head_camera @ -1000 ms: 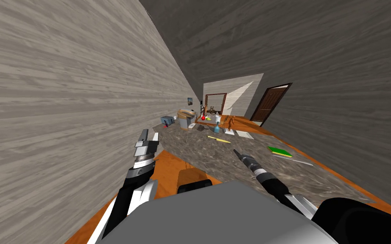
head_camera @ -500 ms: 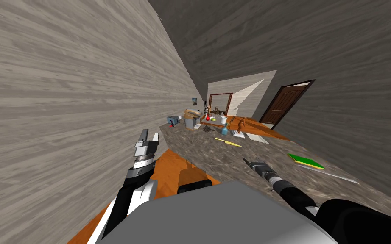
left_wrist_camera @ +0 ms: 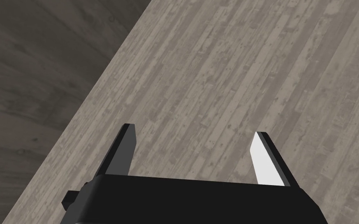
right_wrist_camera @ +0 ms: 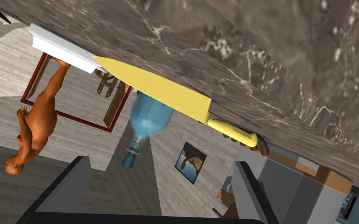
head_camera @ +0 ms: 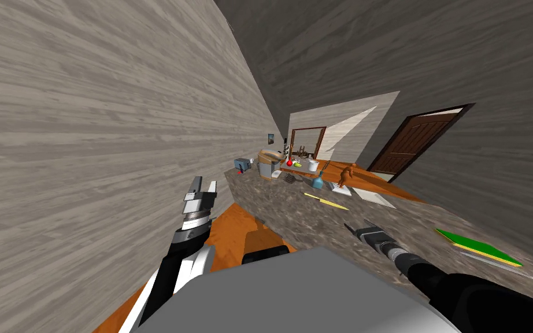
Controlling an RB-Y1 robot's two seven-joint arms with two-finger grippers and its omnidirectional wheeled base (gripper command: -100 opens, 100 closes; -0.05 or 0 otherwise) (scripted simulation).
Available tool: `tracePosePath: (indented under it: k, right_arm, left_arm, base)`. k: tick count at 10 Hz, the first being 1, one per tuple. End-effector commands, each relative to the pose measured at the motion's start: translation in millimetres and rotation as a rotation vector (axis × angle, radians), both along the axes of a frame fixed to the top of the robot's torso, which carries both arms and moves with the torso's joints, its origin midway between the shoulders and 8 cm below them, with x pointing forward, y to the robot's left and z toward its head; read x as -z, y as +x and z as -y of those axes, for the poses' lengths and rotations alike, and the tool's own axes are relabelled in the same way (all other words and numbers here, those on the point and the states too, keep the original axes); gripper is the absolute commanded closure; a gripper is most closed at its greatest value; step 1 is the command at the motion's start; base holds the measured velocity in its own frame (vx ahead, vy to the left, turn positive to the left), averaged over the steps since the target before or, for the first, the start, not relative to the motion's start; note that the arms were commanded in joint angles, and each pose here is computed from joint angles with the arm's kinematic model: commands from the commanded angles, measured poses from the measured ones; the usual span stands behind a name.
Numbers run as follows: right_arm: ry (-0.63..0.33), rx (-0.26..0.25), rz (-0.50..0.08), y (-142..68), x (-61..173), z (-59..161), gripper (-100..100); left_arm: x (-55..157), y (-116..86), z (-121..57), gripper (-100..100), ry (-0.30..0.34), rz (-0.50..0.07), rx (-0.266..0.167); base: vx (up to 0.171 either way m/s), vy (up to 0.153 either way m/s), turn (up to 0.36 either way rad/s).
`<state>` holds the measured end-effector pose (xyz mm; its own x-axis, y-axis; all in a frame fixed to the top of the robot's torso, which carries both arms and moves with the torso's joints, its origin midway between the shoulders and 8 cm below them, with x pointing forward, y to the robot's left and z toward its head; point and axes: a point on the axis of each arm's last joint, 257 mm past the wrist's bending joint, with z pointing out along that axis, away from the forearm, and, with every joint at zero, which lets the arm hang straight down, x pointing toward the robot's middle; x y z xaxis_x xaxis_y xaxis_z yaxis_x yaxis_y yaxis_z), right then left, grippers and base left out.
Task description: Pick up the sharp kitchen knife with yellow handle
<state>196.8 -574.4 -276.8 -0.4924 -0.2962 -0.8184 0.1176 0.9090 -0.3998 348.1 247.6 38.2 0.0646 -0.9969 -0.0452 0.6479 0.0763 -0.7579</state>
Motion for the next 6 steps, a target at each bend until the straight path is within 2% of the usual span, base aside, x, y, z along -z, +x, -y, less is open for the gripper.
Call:
tracePosePath:
  k: [1,3,6]
  right_arm:
    - [-0.102,-0.029,-0.077,-12.9,5.9,15.6,-100]
    - [-0.216,-0.073,-0.169,-26.9,9.6,34.0,-100]
    - [-0.363,-0.145,-0.293,-44.5,13.0,57.4,-100]
  left_arm:
    - [0.0,0.0,0.0,0,0.0,0.0,0.0]
    - [0.0,0.0,0.0,0,0.0,0.0,0.0]
    - [0.0,0.0,0.0,0,0.0,0.0,0.0]
  base:
    - [0.148,0.069,0.158]
    - [0.144,0.091,0.156]
    - [0.151,0.056,0.155]
